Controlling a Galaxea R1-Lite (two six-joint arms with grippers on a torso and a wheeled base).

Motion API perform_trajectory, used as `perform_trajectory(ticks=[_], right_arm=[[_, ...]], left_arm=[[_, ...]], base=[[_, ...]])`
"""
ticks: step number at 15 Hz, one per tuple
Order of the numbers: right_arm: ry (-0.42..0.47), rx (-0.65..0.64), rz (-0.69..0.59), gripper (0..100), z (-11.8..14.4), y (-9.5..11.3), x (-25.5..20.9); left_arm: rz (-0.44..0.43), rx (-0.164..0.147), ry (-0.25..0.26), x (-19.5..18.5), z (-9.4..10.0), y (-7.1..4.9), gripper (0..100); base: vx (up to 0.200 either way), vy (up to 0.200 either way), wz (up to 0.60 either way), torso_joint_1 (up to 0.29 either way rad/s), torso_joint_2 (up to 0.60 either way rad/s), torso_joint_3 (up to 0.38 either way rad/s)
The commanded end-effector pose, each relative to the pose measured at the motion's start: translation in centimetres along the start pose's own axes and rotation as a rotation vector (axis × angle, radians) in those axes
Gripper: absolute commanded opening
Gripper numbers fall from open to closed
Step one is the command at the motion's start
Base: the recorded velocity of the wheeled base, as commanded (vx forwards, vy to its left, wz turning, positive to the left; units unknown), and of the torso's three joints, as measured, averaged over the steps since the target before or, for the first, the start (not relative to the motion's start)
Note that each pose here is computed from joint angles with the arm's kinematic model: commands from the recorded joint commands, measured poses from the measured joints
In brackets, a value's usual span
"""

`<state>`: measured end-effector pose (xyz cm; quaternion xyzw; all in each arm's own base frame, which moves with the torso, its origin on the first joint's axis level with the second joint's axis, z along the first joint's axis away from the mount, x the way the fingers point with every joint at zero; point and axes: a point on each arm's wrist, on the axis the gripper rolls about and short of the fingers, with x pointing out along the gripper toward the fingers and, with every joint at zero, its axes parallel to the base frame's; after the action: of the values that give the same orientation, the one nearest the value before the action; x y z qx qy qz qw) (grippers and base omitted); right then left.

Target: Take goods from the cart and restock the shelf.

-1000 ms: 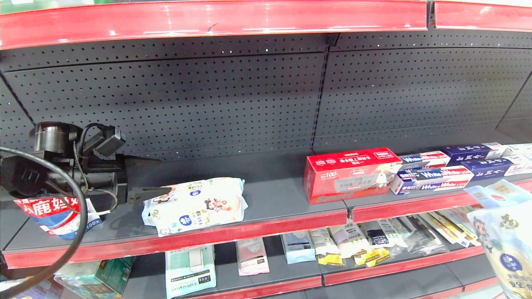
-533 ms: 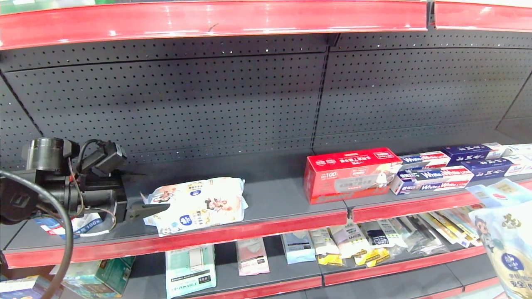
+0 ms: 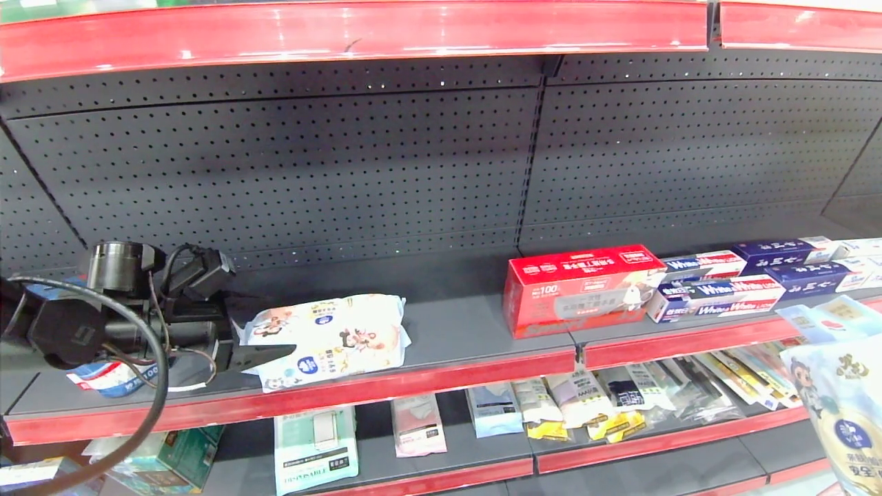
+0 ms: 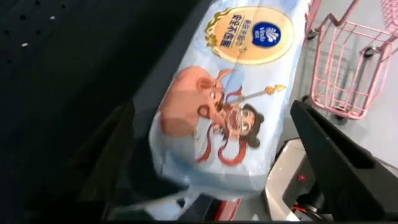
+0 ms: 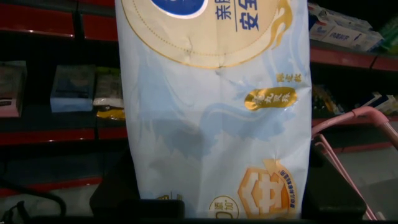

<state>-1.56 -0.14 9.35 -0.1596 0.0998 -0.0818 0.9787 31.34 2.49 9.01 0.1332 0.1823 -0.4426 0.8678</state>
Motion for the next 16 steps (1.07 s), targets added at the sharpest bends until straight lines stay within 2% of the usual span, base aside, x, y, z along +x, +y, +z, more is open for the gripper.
perform_trajectory(ticks=[1, 5, 10, 16], right_arm=[[0.0, -0.002, -0.002, 0, 0.0, 0.0, 0.0], [-0.002, 0.0, -0.003, 0, 0.0, 0.0, 0.0], [0.002, -0.002, -0.003, 0, 0.0, 0.0, 0.0], [0.0, 0.0, -0.004, 0, 0.0, 0.0, 0.0]], left_arm=[[-0.028, -0.005, 0.0, 0.9, -0.3, 0.1, 100], [-0.062, 0.003, -0.009, 1.9, 0.5, 0.3, 100], [-0.091, 0.006, 0.002, 2.8, 0.2, 0.0, 100], [-0.101, 0.023, 0.007, 3.6, -0.3, 0.5, 100]], base=[[0.0, 0.0, 0.0, 0.0, 0.0, 0.0], [0.0, 0.0, 0.0, 0.0, 0.0, 0.0], [0.0, 0.0, 0.0, 0.0, 0.0, 0.0], [0.0, 0.0, 0.0, 0.0, 0.0, 0.0]])
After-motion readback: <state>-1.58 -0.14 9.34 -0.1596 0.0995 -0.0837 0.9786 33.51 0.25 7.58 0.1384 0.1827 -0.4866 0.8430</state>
